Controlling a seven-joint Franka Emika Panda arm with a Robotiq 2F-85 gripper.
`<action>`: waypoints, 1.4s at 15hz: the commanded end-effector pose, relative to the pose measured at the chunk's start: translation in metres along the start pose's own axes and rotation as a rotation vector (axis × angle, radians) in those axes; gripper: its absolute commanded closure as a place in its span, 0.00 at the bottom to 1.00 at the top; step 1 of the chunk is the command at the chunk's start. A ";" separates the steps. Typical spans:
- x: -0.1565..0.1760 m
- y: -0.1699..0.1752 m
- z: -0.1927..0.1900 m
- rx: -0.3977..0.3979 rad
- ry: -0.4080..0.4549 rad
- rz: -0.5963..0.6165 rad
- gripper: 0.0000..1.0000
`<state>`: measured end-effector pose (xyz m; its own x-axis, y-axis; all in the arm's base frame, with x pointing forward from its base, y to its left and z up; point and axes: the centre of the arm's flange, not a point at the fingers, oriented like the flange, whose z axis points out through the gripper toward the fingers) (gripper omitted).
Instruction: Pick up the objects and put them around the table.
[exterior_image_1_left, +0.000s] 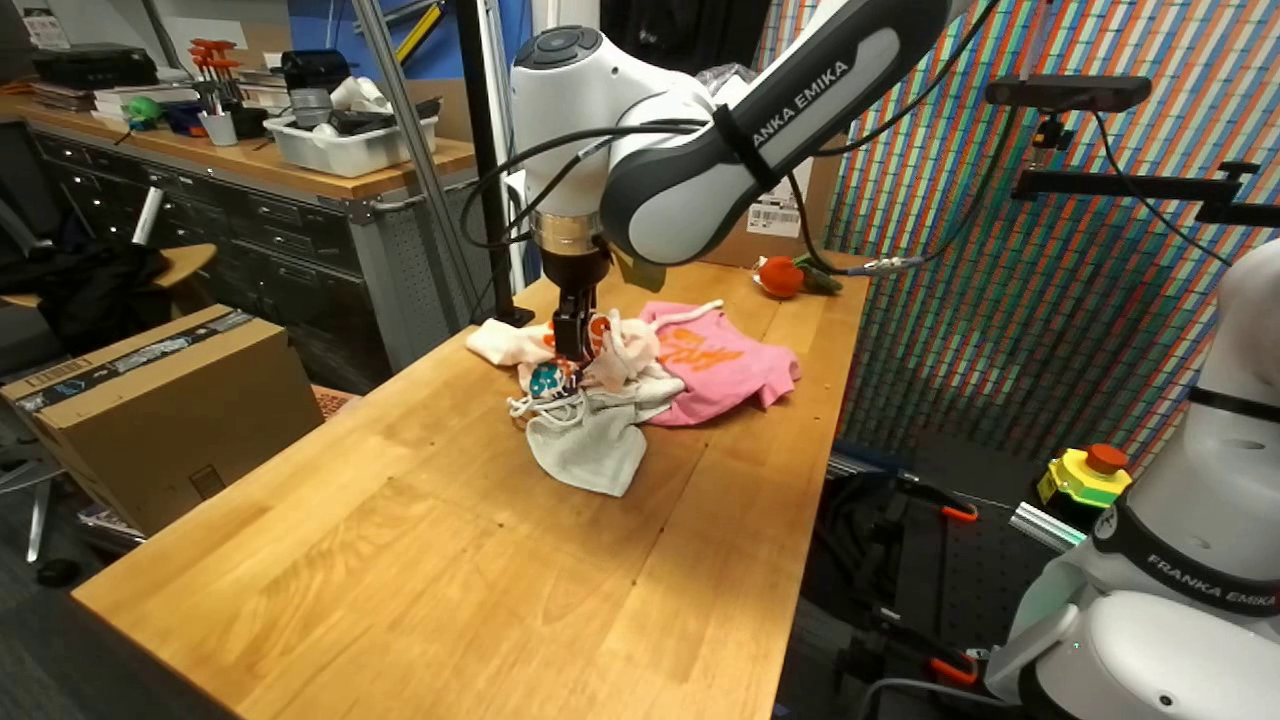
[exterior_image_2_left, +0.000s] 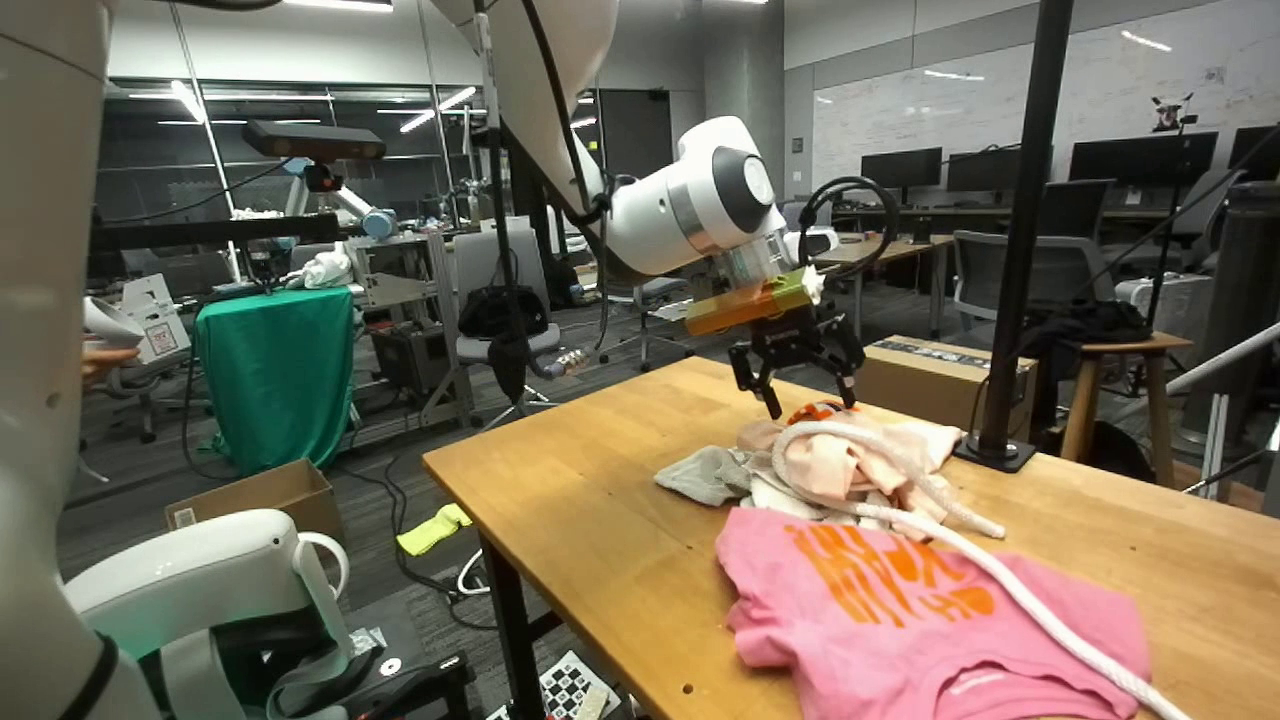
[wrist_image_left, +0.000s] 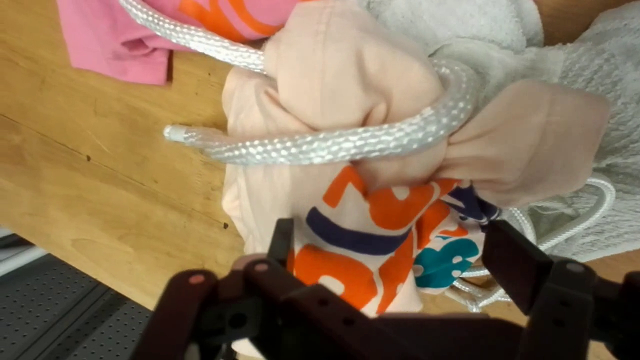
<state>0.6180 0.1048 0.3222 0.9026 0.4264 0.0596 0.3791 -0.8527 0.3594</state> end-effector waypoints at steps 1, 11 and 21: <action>0.015 0.016 0.002 0.007 -0.011 0.006 0.32; 0.009 0.033 0.003 0.009 -0.023 0.039 0.95; -0.018 0.054 -0.098 -0.018 0.209 0.130 0.93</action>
<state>0.6283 0.0845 0.3877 0.8998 0.3868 0.2020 0.2975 -0.8824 0.3645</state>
